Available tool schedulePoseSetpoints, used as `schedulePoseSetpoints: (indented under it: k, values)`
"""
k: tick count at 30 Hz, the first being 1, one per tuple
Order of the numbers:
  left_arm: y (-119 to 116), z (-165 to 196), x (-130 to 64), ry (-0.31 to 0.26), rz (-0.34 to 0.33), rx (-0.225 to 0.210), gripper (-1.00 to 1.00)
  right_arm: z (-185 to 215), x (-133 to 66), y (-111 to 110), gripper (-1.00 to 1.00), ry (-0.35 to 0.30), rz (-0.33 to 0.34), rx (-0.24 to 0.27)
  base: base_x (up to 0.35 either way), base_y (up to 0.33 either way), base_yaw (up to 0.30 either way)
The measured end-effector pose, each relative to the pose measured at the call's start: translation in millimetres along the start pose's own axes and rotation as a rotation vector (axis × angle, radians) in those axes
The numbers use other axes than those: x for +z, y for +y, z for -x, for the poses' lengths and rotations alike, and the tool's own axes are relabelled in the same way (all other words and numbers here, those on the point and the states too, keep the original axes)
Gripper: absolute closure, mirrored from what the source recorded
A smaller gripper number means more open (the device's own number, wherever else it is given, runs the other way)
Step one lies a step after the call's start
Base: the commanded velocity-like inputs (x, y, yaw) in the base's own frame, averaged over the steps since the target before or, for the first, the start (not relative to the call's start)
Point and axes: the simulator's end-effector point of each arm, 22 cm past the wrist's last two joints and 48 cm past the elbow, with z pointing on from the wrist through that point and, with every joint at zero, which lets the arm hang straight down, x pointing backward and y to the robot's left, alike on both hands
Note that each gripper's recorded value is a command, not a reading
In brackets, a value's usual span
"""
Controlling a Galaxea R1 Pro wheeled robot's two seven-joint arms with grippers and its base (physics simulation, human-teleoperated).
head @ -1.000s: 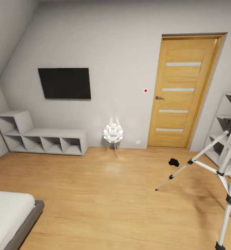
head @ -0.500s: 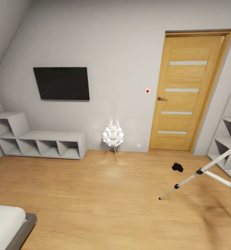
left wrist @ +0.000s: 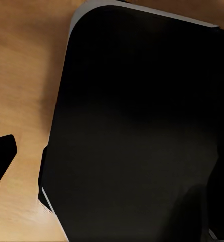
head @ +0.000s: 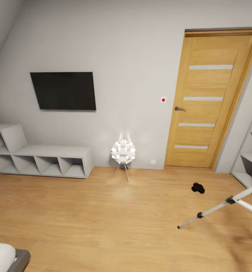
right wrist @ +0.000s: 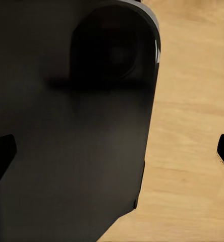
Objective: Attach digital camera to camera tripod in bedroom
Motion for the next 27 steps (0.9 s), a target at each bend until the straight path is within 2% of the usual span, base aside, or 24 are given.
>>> schedulePoseSetpoints:
  k: [27]
  values:
    - [-1.7,-0.2,0.0,-0.001,-0.001,0.0,-1.0,-0.4,0.0,-2.1,-1.0,0.001,-0.003,0.0,0.323,0.0,0.0]
